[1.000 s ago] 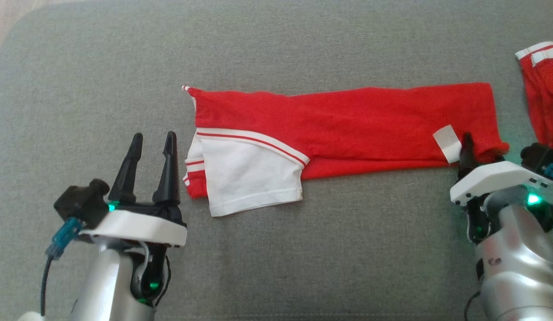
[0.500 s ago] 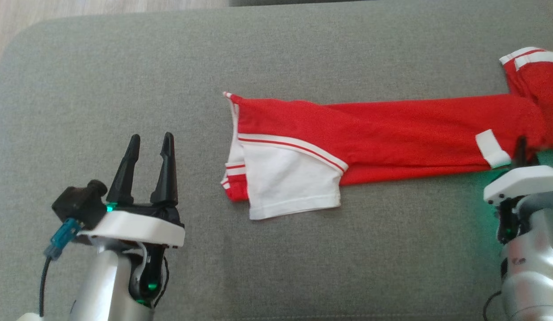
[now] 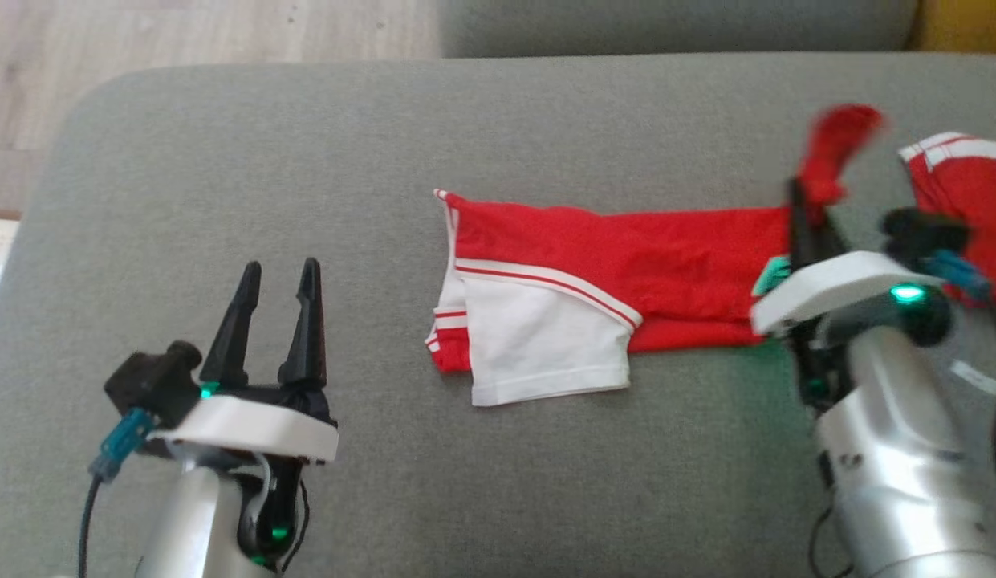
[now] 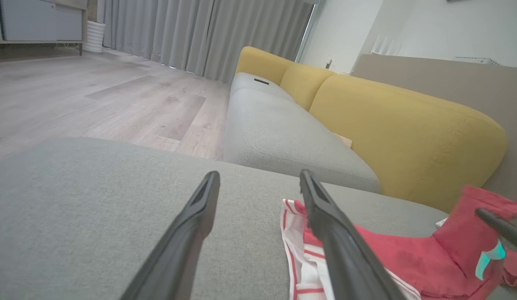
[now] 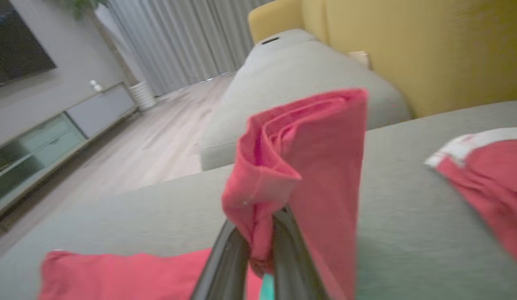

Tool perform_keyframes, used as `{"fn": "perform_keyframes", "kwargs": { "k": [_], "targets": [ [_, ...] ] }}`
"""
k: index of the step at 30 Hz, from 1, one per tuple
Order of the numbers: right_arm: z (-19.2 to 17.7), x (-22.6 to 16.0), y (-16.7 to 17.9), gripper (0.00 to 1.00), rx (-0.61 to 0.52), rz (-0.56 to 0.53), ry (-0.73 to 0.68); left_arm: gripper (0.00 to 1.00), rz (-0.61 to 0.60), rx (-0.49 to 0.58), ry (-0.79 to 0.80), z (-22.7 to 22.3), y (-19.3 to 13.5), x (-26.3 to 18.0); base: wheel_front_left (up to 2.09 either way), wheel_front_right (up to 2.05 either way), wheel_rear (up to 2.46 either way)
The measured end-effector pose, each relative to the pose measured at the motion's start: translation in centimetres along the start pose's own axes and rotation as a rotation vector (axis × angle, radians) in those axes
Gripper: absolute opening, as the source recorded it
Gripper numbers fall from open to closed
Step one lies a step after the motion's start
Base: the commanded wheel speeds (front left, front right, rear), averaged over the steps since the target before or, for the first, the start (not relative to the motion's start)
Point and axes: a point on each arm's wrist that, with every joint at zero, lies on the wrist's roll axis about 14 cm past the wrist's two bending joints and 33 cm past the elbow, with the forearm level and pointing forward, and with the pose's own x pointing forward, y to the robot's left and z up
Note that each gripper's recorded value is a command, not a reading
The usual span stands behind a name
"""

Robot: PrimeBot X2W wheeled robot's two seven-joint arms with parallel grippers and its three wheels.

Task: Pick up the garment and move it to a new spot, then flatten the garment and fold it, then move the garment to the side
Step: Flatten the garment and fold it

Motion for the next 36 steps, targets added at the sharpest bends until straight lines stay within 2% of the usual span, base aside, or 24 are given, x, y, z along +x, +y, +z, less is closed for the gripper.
{"fn": "perform_keyframes", "kwargs": {
  "k": [4, 10, 20, 26, 27, 33, 36],
  "targets": [
    [-1.0, -0.7, 6.8, 0.0, 0.037, 0.198, 0.035, 1.0, 0.032, 0.003, -0.001, 0.2, 0.9, -1.4, 0.0, 0.0, 0.0],
    [-4.6, -3.1, 13.8, 0.0, 0.042, 0.407, 0.163, 1.0, 0.092, 0.009, -0.017, 0.9, 2.6, -2.9, 0.0, 0.0, 0.0],
    [-8.5, -3.7, 19.3, 0.0, 0.046, 0.556, 0.293, 1.0, 0.172, 0.004, -0.027, 1.4, 4.7, -4.8, 0.0, 0.0, 0.0],
    [-10.4, -3.3, 21.1, 0.0, 0.033, 0.6, 0.348, 1.0, 0.228, 0.012, -0.021, 1.4, 6.2, -5.9, 0.0, 0.0, 0.0],
    [-11.0, -3.6, 21.3, 1.0, 0.023, 0.611, 0.368, 1.0, 0.235, 0.013, -0.019, 1.3, 6.4, -6.0, 0.0, 0.0, 0.0],
    [-11.4, -5.5, 23.7, 1.0, 0.082, 0.694, 0.405, 1.0, 0.238, 0.013, -0.014, 1.1, 6.5, -5.9, 0.0, 0.0, 0.0],
    [-10.0, -5.0, 23.4, 1.0, 0.081, 0.682, 0.354, 1.0, 0.209, 0.007, -0.017, 1.1, 5.7, -5.2, 0.0, 0.0, 0.0]
  ]
}}
